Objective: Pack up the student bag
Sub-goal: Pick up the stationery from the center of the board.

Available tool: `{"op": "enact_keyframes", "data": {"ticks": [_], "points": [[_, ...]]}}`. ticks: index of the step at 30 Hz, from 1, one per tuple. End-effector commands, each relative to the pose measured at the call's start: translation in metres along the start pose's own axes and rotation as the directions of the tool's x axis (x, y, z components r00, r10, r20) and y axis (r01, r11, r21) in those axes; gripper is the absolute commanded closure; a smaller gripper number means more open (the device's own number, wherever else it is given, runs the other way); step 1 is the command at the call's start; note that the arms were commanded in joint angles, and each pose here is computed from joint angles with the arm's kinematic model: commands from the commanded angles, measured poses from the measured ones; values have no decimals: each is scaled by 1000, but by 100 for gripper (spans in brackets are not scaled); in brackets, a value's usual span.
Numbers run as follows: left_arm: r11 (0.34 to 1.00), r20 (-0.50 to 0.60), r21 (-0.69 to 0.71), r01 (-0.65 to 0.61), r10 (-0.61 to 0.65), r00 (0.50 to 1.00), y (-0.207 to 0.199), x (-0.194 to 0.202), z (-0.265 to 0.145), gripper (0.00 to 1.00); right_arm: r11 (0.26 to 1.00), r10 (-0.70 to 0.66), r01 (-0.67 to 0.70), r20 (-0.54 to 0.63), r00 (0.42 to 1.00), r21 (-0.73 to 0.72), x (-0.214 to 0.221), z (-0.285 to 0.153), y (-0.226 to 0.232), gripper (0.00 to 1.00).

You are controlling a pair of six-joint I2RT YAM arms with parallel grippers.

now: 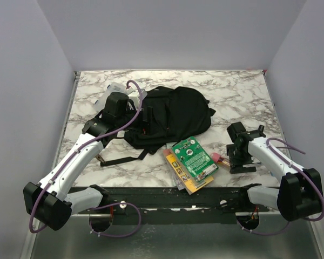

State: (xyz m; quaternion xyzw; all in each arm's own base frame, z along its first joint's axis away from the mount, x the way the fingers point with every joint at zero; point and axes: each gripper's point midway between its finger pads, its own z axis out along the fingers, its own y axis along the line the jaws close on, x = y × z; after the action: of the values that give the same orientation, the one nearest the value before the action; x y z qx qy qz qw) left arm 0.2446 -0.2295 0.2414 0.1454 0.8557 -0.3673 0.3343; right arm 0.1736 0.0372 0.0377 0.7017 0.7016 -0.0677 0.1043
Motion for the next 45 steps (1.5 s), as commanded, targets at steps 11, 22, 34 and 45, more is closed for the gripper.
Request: {"op": "enact_keyframes", "data": {"ticks": [11,22,34,45], "points": [[996,8,-89,30,-29,1000,22,1,11,15,996,-90,90,42,995,-10,-1,24,6,48],[953,-18,-228,199,-208,978,54,-5,53,29,890,-152,275,332,931,-364,-53,-48,84,94],[836,-64,-537,117,-179,982,101,-47,117,33,215,-347,668,584,734,-712,-12,-193,177,99],[769,-218,-635,-67,-96,971,128,-49,162,39,-95,-529,548,508,680,-831,58,-217,180,99]]}}
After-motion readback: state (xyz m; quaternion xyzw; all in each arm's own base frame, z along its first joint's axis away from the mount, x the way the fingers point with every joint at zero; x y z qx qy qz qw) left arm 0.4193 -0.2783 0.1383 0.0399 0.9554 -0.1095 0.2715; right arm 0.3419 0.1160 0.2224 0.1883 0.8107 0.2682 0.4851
